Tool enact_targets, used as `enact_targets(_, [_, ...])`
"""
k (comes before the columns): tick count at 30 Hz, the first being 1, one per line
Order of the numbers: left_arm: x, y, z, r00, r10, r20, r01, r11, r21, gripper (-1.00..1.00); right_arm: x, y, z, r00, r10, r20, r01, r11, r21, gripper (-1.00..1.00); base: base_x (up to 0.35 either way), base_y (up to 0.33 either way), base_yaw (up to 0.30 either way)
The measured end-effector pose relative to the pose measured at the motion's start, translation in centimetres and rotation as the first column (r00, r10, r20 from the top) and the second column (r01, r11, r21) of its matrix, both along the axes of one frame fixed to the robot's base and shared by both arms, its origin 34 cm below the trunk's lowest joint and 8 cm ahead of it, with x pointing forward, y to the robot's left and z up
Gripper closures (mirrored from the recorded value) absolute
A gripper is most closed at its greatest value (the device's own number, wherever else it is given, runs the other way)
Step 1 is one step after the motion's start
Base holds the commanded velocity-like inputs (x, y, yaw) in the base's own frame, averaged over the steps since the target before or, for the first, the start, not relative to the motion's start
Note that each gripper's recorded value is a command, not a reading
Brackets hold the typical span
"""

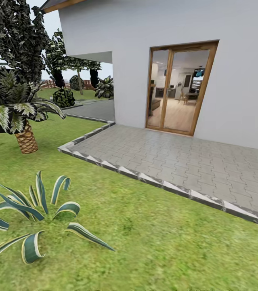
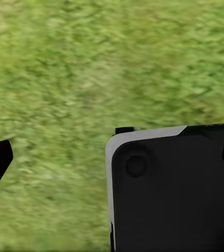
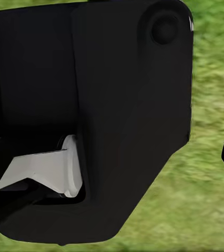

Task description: Take the three Easter eggs out of the wicker basket on the lawn in the garden, then place them on the lawn next to a single tree (choose any tree) so that all three eggs are next to the same tree and none are left in the basket.

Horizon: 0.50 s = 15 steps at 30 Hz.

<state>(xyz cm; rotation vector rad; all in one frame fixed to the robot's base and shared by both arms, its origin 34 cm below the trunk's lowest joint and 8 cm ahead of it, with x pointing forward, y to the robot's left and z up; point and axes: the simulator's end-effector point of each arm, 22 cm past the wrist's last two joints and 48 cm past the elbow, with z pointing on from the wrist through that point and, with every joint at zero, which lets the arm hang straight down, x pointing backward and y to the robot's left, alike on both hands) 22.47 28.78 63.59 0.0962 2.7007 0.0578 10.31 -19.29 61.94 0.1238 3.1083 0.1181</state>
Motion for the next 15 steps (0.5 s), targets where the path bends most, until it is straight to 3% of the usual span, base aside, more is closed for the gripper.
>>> enact_targets(6, [-0.36, 0.00, -0.11, 1.000, 0.000, -0.010, 0.000, 1.000, 0.000, -1.00, -0.38, -0.05, 0.00, 1.000, -0.001, -0.011, 0.001, 1.000, -0.001, -1.00, -0.007, 0.089, 0.000])
enact_targets(15, [-0.75, 0.00, -0.23, 1.000, 0.000, -0.020, 0.000, 1.000, 0.000, -1.00, -0.76, -0.05, 0.01, 1.000, -0.001, -0.021, 0.001, 1.000, -0.001, -1.00, -0.071, 0.235, 0.000])
